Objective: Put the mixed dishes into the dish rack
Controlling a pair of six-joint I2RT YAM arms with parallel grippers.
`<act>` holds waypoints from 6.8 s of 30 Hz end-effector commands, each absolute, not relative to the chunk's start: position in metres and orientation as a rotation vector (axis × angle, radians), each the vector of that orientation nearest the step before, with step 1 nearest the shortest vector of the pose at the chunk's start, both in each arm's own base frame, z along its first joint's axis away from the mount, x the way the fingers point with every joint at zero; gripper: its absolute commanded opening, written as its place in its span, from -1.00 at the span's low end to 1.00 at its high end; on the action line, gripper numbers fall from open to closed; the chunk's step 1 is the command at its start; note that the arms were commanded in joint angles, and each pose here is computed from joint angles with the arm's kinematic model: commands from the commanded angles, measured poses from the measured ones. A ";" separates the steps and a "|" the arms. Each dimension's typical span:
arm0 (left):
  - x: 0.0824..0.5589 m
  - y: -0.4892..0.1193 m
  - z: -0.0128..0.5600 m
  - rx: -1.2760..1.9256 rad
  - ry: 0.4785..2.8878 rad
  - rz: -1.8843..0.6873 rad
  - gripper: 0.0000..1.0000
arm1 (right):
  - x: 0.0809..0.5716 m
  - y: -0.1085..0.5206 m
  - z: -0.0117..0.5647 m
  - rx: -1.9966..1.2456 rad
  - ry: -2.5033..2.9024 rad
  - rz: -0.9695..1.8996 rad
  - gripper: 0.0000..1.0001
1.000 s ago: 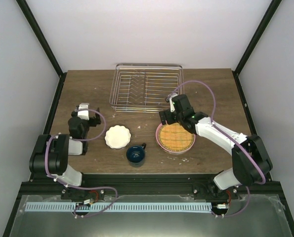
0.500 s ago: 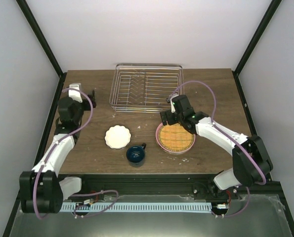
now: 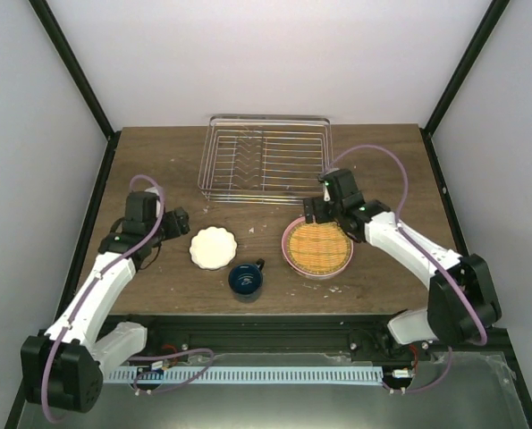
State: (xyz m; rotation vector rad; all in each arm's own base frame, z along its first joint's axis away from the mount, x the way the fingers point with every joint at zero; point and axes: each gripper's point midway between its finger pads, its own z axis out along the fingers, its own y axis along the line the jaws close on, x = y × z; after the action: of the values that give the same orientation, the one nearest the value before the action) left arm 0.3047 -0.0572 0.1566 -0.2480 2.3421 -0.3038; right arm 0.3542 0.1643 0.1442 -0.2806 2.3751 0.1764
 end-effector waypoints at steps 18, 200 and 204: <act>0.262 -0.064 0.069 -0.381 2.513 -0.325 0.77 | 0.321 0.106 0.148 -0.036 2.422 0.193 1.00; 0.272 -0.078 0.176 -0.168 2.195 -0.271 0.49 | 0.435 0.282 0.336 -0.538 1.785 0.302 -0.54; 0.272 -0.079 0.173 -0.161 2.200 -0.279 0.49 | 0.476 0.247 0.321 -0.462 1.843 0.083 -0.56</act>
State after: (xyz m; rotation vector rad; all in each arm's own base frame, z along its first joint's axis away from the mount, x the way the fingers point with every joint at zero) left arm 0.2711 -0.0780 0.1707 -0.1664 2.2048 -0.2738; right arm 0.4258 0.2891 0.2724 -0.6159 1.9594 0.3393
